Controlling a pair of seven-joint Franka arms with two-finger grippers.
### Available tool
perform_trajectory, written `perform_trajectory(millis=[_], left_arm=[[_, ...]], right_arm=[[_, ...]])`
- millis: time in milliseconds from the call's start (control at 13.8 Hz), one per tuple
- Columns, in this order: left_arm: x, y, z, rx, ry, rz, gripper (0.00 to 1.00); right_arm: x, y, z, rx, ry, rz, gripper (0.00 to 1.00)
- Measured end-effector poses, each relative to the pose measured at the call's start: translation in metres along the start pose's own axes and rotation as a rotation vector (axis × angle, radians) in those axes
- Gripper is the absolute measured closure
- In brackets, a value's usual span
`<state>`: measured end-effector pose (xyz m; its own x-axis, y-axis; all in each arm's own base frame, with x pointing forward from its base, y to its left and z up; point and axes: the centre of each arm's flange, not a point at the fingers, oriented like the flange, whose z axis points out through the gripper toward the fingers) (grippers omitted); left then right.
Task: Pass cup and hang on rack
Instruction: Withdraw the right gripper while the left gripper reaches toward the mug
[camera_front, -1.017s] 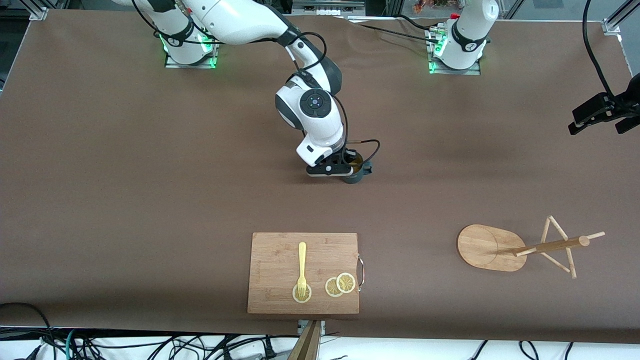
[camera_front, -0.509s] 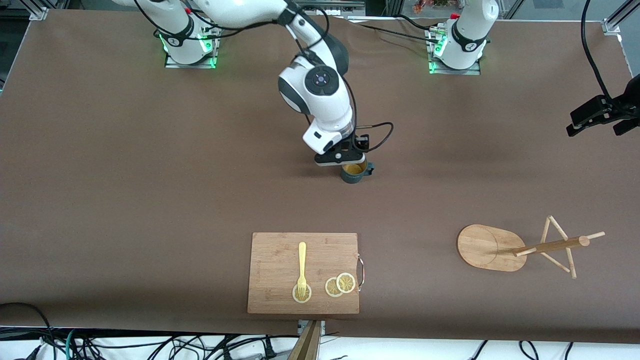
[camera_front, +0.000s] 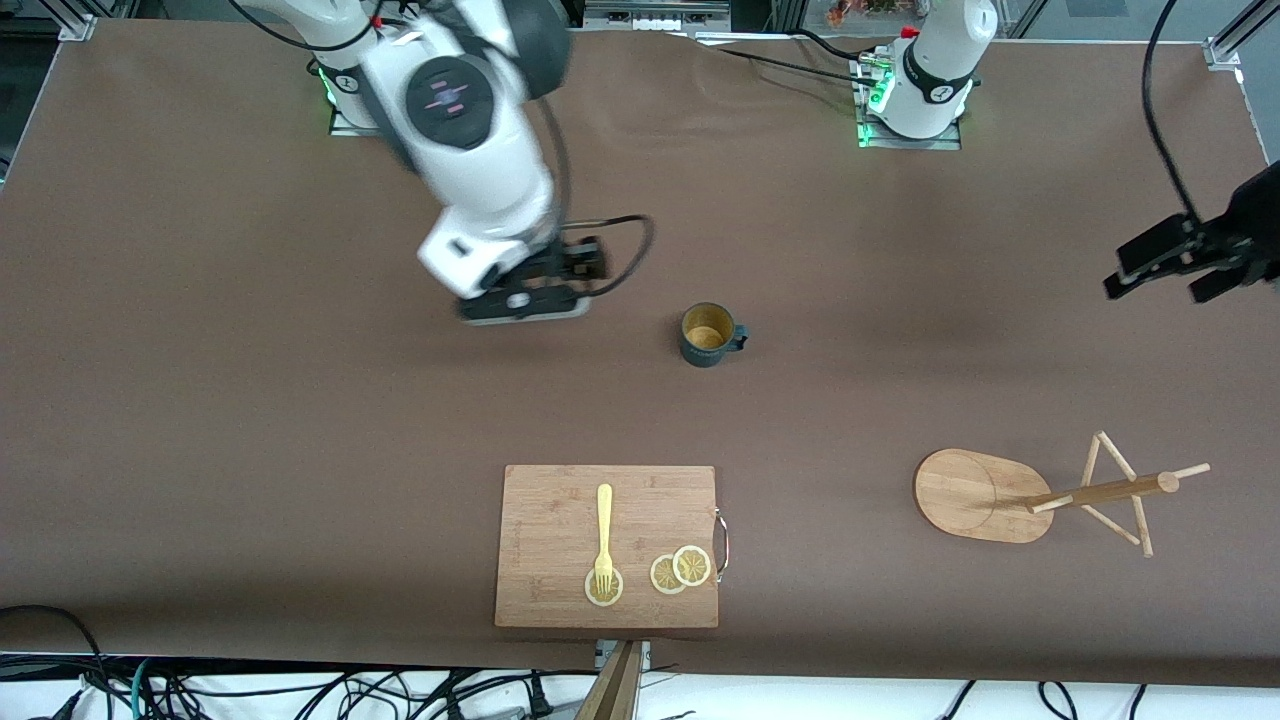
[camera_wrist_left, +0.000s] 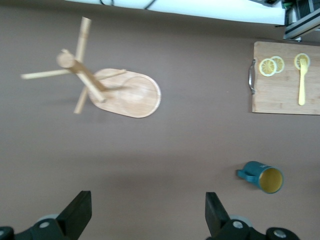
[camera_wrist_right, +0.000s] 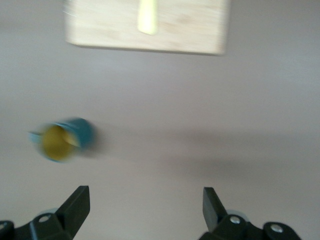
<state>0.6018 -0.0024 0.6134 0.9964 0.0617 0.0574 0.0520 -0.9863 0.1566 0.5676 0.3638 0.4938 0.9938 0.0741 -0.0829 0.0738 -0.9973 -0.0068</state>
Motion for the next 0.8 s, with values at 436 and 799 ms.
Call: perform_trajectory(millis=[436, 799], left_arm=[[-0.021, 0.037, 0.165, -0.016, -0.168, 0.047, 0.00], [-0.072, 0.082, 0.232, -0.072, -0.082, 0.154, 0.00]], right_arm=[[0.052, 0.225, -0.010, -0.109, -0.077, -0.006, 0.00], [0.023, 0.316, -0.069, -0.085, -0.079, 0.018, 0.00]])
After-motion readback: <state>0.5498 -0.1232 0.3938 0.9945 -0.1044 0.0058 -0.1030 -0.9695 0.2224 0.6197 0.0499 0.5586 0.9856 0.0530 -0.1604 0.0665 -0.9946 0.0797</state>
